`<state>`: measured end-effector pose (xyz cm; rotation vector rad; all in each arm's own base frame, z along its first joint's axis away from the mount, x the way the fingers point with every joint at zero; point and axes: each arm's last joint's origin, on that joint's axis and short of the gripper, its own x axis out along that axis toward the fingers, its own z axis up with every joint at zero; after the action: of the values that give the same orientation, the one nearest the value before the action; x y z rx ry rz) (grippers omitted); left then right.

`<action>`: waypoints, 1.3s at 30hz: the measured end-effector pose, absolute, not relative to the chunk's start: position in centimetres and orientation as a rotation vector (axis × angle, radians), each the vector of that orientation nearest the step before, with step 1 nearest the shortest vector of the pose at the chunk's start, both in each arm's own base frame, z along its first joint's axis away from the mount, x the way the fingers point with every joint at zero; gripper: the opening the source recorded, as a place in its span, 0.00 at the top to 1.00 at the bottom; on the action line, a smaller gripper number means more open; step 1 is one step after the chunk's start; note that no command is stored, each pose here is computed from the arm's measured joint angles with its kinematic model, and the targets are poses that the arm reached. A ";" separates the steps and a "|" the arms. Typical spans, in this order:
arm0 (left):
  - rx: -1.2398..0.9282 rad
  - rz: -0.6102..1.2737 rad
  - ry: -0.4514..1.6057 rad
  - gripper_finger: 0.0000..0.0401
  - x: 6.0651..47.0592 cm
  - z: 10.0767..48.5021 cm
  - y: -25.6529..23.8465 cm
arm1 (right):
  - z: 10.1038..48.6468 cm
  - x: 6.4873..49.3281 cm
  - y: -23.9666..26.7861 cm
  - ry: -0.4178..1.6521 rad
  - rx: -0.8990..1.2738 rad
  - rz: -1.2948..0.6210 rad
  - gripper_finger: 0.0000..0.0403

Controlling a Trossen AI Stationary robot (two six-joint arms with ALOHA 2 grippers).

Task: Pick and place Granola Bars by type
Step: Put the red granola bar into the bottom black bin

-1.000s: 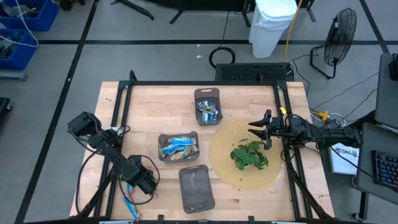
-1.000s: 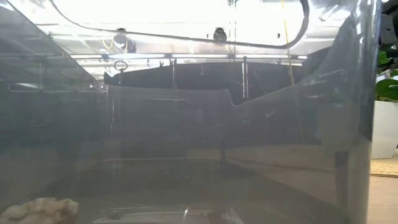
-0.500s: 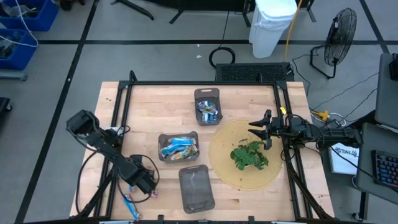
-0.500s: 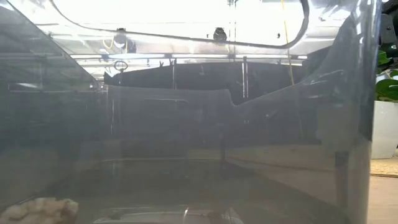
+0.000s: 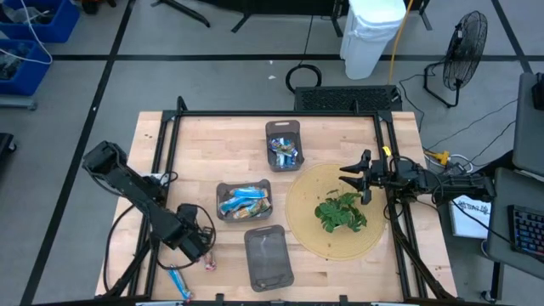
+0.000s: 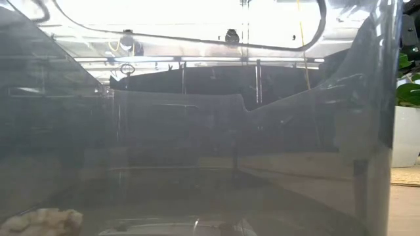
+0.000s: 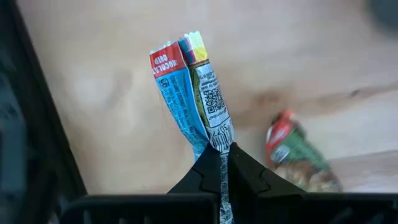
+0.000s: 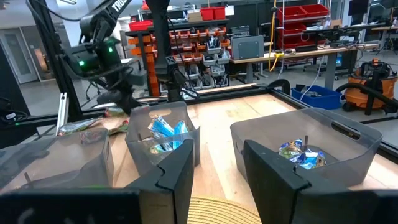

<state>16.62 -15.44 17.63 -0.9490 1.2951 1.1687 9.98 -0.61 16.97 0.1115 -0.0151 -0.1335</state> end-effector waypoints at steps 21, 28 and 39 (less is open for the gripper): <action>-0.088 0.310 0.760 0.97 24.5 25.0 -15.7 | 17.0 10.0 -0.6 -0.015 0.111 -0.134 0.68; -0.114 -0.031 0.681 0.98 27.8 26.5 -15.1 | 17.0 10.0 -0.6 -0.015 0.111 -0.134 0.68; -0.180 -0.183 0.705 0.98 31.2 25.1 -12.4 | 17.0 10.0 -0.6 -0.015 0.112 -0.134 0.68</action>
<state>31.19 -12.43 25.14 -0.1795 0.7050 -0.1826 9.98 -0.61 16.97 0.1117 -0.0145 -0.1335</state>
